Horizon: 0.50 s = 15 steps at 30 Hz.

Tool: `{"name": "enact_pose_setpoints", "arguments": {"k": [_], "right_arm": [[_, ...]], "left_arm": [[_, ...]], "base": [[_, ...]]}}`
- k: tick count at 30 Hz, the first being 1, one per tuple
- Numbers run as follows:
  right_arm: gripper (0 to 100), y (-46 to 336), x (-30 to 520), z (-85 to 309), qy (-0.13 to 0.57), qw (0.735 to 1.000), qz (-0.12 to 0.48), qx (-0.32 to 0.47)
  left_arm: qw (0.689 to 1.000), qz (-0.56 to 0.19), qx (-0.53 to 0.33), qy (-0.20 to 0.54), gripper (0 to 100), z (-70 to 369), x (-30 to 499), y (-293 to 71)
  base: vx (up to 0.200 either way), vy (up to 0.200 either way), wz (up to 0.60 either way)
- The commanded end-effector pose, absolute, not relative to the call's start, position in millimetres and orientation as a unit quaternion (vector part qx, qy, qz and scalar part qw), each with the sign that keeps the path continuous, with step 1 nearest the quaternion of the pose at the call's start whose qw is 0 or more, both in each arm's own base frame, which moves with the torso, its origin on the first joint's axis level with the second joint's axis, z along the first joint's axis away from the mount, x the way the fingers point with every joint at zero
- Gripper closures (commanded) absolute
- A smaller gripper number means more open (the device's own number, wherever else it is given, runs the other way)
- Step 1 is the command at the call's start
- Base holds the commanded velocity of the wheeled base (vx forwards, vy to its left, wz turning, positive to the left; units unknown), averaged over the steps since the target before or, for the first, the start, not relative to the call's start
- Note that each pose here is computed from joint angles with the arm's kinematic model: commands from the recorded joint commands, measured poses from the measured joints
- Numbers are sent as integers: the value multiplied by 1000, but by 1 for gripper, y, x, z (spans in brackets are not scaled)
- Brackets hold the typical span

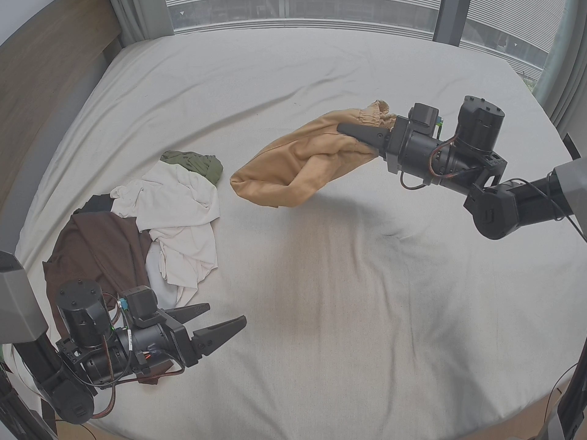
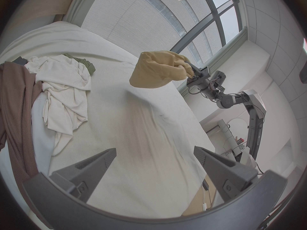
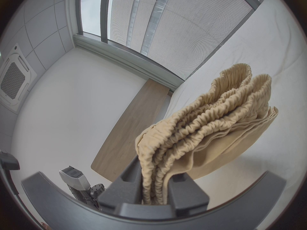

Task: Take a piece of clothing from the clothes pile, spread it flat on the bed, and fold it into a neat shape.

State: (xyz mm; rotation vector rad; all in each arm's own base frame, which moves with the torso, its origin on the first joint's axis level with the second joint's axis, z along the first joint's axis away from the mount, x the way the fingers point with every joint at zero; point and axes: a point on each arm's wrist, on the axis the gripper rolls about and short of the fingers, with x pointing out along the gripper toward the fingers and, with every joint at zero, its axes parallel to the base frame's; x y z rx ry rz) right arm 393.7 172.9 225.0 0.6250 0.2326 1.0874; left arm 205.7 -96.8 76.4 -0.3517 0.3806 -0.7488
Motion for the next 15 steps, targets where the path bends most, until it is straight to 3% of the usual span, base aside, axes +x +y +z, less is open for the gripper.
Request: {"name": "enact_pose_setpoints", "arguments": {"k": [1,9,15], "right_arm": [[100,182,430,211,105,806,503,293],[100,182,464,163,135,813,481,299],[100,158,469,110,191,823,439,305]], "left_arm": [[896,-365,-176,183,0,79,204,-96],[891,-371,-188,180,0,83,201,-96],[891,-371,-188,183,0,82,201,-96]], "base": [[0,0,0],[0,0,0],[0,0,0]]}}
